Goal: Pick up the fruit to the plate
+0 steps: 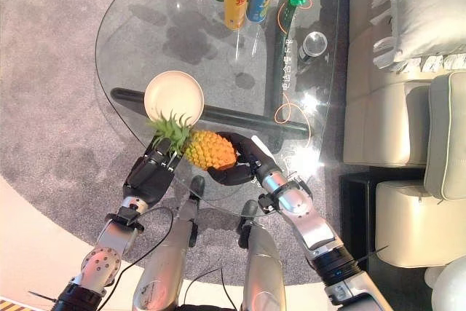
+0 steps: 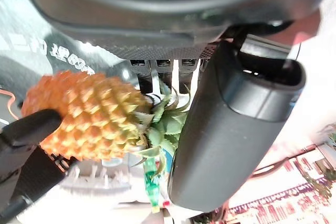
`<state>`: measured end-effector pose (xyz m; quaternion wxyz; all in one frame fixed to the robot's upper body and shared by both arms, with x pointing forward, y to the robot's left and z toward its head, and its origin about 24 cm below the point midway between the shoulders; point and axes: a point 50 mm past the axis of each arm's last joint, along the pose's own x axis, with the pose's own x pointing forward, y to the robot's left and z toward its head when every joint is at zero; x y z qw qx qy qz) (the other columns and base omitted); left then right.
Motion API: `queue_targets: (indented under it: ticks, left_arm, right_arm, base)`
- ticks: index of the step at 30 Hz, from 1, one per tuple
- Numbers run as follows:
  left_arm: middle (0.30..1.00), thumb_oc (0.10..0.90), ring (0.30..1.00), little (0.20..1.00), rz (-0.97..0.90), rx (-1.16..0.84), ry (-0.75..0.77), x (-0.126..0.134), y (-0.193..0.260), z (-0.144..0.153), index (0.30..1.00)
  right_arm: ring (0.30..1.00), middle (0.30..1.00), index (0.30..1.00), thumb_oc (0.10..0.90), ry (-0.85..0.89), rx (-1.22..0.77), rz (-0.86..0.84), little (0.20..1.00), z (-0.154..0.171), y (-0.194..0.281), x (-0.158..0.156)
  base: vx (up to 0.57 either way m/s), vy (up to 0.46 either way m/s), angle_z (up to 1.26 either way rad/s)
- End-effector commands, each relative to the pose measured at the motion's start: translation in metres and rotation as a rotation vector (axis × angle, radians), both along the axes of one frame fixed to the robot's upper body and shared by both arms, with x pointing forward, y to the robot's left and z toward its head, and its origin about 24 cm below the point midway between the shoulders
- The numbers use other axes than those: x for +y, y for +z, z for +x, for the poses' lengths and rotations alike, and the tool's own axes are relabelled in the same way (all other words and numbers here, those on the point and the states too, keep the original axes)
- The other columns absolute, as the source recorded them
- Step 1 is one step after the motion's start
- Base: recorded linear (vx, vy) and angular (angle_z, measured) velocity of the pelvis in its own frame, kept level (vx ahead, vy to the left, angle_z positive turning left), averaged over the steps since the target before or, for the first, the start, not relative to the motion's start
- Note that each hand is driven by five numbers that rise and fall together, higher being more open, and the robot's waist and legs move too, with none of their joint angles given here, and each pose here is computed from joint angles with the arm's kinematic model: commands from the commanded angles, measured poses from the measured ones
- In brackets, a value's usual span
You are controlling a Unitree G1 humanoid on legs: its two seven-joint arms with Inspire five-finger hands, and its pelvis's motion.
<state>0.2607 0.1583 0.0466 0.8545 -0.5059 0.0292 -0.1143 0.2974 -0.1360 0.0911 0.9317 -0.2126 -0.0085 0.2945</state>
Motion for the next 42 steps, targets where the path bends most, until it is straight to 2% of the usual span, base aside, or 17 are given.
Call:
queue_targets:
  ticks: [1, 4, 9, 19, 20, 21, 28, 42]
  left_arm:
    - [0.9, 0.8, 0.9, 0.9, -0.035, -0.255, -0.132, -0.026, 0.053, 0.004, 0.9]
    - [0.9, 0.8, 0.9, 0.9, -0.029, -0.258, -0.138, -0.025, 0.053, 0.004, 0.9]
    - [0.9, 0.8, 0.9, 0.9, -0.032, -0.252, -0.145, -0.024, 0.052, 0.004, 0.9]
    - [0.9, 0.8, 0.9, 0.9, -0.095, -0.288, -0.124, -0.02, 0.055, 0.003, 0.9]
    - [0.771, 0.649, 0.771, 0.749, -0.11, -0.301, -0.123, -0.02, 0.056, 0.003, 0.771]
    - [0.3, 0.1, 0.3, 0.2, -0.131, -0.315, -0.116, -0.019, 0.057, 0.003, 0.3]
    - [0.3, 0.1, 0.3, 0.2, -0.253, -0.396, -0.058, -0.016, 0.061, 0.002, 0.3]
    - [0.3, 0.1, 0.3, 0.2, -0.27, -0.394, -0.05, -0.018, 0.06, 0.006, 0.3]
  right_arm:
    - [0.3, 0.3, 0.3, 0.1, 0.653, -0.155, 0.062, 0.2, -0.05, 0.046, 0.084]
    - [0.3, 0.3, 0.3, 0.1, 0.766, -0.112, 0.029, 0.2, -0.057, 0.045, 0.092]
    - [0.3, 0.3, 0.3, 0.1, 0.846, -0.07, 0.019, 0.2, -0.062, 0.042, 0.099]
    - [0.3, 0.3, 0.3, 0.1, 0.749, -0.092, 0.071, 0.2, -0.054, 0.042, 0.099]
    - [0.3, 0.3, 0.3, 0.1, 0.731, -0.1, 0.08, 0.2, -0.053, 0.042, 0.098]
    - [0.3, 0.3, 0.3, 0.1, 0.706, -0.111, 0.091, 0.2, -0.051, 0.042, 0.097]
    - [0.3, 0.3, 0.3, 0.1, 0.604, -0.16, 0.103, 0.2, -0.043, 0.041, 0.094]
    - [0.3, 0.3, 0.3, 0.1, 0.474, -0.18, 0.12, 0.2, -0.033, 0.041, 0.092]
  base:
    - [0.02, -0.037, 0.0]
    - [0.0, -0.01, 0.0]
    - [0.0, 0.0, 0.0]
    - [0.0, -0.002, 0.02]
    - [0.0, 0.0, 0.0]
    - [0.0, 0.0, 0.0]
    - [0.0, 0.0, 0.0]
    - [0.0, 0.0, 0.0]
